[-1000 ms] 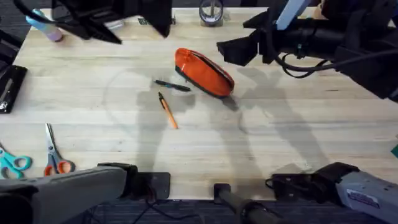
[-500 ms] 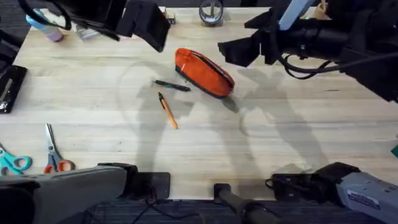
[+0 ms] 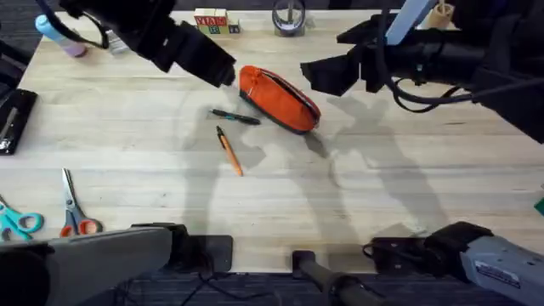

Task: Unzip the bag, pick up the pens from the table one at a time and place them inside, then zip the bag closed.

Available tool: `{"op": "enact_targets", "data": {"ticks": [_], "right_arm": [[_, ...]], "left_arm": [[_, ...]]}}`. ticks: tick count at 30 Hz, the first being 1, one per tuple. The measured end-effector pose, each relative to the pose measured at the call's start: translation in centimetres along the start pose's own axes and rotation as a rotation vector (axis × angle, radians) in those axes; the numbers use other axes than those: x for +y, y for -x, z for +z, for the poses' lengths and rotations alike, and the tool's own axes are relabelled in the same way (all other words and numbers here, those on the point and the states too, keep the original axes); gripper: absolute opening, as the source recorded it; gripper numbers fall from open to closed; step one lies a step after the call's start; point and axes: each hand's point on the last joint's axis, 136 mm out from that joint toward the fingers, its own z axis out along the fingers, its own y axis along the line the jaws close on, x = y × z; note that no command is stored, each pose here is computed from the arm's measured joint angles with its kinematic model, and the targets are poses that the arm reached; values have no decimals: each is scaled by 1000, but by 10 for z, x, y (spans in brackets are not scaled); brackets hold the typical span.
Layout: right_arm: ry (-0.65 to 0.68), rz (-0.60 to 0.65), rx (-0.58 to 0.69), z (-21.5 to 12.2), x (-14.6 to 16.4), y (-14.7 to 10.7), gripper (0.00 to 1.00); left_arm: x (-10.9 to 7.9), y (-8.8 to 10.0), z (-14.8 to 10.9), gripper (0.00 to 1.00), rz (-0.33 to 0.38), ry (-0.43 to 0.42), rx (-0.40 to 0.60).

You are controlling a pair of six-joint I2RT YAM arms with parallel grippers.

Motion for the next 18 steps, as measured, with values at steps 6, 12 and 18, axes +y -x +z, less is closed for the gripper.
{"op": "enact_targets", "data": {"ticks": [6,12,18], "right_arm": [[0,0,0,0,0,0,997],[1,5,12,0,0,-3,997],[7,38,96,-1,2,-24,651]], "left_arm": [[23,-10,-8,996,-39,59,-3],[26,-13,-9,996,-38,70,10],[28,-15,-9,995,-36,84,18]]}}
